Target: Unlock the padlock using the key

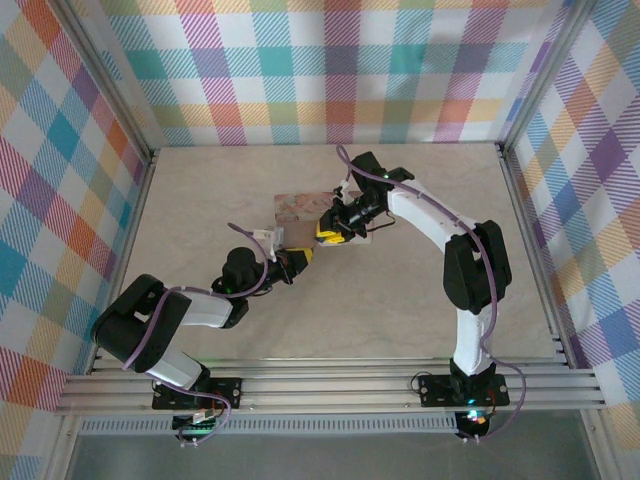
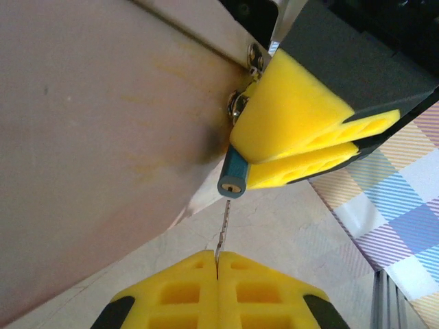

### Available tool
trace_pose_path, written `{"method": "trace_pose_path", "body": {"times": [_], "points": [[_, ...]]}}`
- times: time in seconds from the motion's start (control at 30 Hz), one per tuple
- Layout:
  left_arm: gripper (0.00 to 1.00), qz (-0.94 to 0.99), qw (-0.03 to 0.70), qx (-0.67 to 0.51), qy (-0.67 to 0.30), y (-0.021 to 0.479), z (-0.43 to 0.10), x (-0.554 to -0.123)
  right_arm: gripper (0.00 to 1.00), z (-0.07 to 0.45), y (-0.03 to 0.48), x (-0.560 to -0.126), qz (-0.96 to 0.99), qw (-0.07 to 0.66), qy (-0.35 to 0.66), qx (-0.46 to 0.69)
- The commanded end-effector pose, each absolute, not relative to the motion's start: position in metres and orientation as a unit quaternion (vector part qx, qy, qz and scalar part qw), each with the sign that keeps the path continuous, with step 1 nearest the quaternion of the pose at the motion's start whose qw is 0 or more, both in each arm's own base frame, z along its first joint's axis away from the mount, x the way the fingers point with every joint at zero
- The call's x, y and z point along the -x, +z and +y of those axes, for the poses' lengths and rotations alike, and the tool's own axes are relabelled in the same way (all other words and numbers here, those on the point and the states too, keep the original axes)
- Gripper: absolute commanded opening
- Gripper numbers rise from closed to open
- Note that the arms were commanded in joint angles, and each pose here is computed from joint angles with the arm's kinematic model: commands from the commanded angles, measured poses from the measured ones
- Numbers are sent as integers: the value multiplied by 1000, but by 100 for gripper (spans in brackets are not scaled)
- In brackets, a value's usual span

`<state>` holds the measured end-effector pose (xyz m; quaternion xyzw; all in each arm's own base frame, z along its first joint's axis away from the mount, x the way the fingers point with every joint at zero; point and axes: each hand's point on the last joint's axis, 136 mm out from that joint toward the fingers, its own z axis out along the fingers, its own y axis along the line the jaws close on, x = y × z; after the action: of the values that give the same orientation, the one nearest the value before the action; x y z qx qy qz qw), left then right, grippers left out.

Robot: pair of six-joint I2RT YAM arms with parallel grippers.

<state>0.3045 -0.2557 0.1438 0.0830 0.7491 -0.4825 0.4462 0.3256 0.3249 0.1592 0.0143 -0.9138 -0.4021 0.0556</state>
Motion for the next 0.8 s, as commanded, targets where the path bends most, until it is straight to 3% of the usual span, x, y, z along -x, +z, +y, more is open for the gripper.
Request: {"method": "trace_pose_path", "body": {"times": [0.0, 0.77], "points": [[0, 722, 468, -100, -499, 166, -263, -307, 0, 329, 182, -316, -899, 67, -433, -23], [0, 716, 470, -98, -507, 166, -268, -314, 0, 330, 179, -316, -897, 76, -435, -20]]}}
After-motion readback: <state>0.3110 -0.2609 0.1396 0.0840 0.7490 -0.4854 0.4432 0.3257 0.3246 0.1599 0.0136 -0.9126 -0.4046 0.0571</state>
